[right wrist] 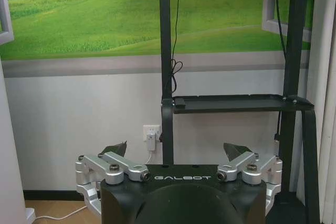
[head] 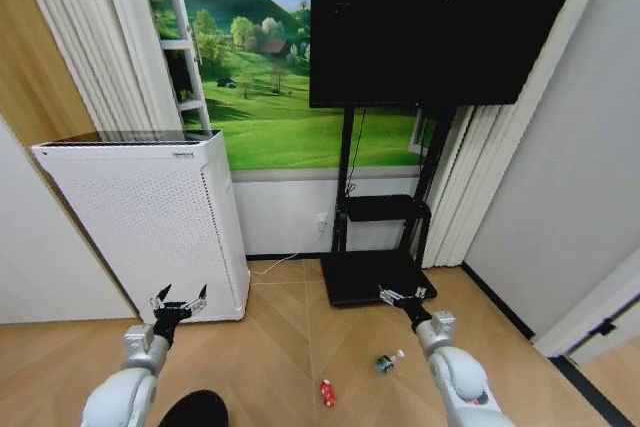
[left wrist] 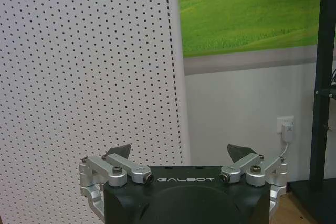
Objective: Pick up the trash bin and place the garbage on the floor into it.
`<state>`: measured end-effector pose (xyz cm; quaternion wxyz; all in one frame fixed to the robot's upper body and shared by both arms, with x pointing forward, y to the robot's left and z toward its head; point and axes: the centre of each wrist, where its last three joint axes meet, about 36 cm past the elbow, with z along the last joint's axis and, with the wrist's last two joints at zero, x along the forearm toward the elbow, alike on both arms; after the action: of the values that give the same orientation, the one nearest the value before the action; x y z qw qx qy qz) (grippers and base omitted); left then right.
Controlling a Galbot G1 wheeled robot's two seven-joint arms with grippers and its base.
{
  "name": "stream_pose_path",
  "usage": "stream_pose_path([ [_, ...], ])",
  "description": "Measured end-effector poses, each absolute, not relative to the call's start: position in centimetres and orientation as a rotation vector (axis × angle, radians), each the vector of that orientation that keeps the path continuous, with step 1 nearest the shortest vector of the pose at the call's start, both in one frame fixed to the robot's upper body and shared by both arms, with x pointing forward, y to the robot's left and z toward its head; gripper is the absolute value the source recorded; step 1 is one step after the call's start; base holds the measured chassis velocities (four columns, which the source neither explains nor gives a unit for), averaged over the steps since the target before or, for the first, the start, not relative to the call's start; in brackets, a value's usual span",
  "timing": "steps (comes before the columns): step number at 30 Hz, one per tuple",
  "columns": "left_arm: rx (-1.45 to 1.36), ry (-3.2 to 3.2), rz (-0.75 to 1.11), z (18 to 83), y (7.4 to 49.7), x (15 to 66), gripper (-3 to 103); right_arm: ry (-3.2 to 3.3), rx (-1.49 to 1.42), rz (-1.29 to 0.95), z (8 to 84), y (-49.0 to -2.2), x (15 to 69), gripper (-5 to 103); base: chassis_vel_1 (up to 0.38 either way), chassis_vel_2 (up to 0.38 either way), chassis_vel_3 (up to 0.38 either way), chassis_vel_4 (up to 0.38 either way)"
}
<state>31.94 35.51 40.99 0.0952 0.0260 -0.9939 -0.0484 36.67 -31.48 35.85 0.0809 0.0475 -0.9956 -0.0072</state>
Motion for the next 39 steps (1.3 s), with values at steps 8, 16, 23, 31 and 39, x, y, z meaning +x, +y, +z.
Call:
stream_pose_path([
  [8, 0.077, -2.942, -0.144, 40.89, 35.43, 31.85, 100, -2.971, 0.144, -0.024, 35.64, -31.49, 36.57, 100, 0.0, 0.0, 0.0, 0.0],
  [16, 0.073, -2.94, -0.143, 40.82, 35.39, 31.79, 100, -2.97, 0.146, -0.025, 35.61, -31.45, 36.45, 100, 0.0, 0.0, 0.0, 0.0],
  [23, 0.073, -2.944, -0.145, 40.96, 35.53, 31.87, 100, -2.962, 0.151, -0.034, 35.93, -31.36, 36.26, 100, 0.0, 0.0, 0.0, 0.0],
  [31, 0.072, -2.946, -0.143, 40.91, 35.66, 31.86, 100, -2.963, 0.148, -0.036, 36.0, -31.45, 36.23, 100, 0.0, 0.0, 0.0, 0.0],
  [39, 0.072, -2.947, -0.143, 40.85, 35.73, 31.95, 100, -2.964, 0.146, -0.037, 35.97, -31.48, 36.27, 100, 0.0, 0.0, 0.0, 0.0],
])
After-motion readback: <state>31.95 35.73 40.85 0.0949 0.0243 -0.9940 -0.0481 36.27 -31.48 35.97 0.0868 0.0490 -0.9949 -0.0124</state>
